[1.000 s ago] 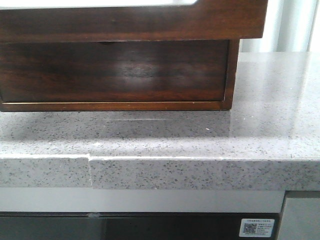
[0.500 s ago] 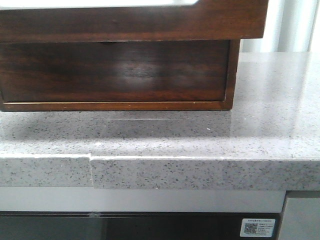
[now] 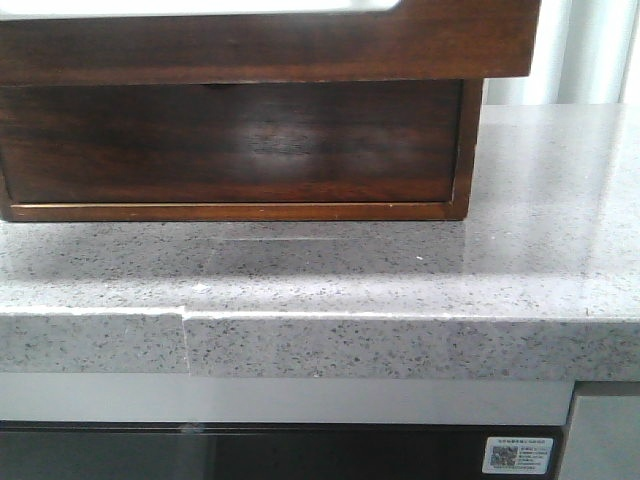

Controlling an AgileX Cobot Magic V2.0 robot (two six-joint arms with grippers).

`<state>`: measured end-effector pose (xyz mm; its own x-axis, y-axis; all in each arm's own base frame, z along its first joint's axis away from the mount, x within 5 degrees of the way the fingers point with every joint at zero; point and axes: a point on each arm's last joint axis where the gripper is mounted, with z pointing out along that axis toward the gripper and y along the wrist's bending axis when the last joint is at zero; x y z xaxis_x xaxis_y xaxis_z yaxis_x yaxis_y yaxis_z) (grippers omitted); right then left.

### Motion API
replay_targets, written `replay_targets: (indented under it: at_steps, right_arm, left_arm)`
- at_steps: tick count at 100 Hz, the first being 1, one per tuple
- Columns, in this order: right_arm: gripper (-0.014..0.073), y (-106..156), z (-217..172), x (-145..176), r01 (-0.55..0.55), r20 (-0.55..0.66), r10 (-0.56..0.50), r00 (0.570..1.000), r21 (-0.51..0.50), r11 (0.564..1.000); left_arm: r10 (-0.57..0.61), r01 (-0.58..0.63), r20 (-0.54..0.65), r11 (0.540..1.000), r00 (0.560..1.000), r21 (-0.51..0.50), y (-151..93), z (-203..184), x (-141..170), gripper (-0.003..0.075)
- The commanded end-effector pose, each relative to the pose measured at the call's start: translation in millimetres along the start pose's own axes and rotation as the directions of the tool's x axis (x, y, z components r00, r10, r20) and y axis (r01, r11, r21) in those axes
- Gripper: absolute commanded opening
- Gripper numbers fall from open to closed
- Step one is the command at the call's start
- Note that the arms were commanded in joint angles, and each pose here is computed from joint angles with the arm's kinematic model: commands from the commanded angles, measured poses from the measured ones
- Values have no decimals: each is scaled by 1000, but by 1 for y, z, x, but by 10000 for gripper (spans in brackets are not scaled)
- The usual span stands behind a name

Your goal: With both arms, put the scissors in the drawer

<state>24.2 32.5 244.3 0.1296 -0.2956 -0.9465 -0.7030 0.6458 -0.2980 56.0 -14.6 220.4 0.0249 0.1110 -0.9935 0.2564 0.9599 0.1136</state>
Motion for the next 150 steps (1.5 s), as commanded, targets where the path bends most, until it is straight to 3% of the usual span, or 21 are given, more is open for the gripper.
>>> replay_targets:
  at_steps: [1, 20, 38, 56, 71, 150]
  right_arm:
    - [-61, -6, -5, -14, -10, 101, 5, 995, 50, 999]
    - [-61, -6, -5, -14, -10, 101, 5, 995, 50, 999]
    - [-61, -6, -5, -14, -10, 103, 5, 995, 51, 999]
    - [-62, -6, -5, -14, -10, 101, 5, 995, 50, 999]
    - [-61, -6, -5, -14, -10, 101, 5, 995, 50, 999]
    - [-61, -6, -5, -14, -10, 101, 5, 995, 50, 999]
  left_arm:
    - [9, -5, 95, 999, 995, -47, 3, 1, -10, -19]
    - [15, -8, 66, 994, 998, -113, 4, 1, 15, -19]
    - [12, -18, -36, 989, 999, -149, 5, -4, 26, -18]
    - [-119, 100, -112, 981, 987, -165, 5, -4, 34, -18]
    - [-110, 79, -193, 984, 975, -160, 4, -6, 42, -18]
    - [-107, 78, -183, 984, 977, -160, 4, -5, 41, -18]
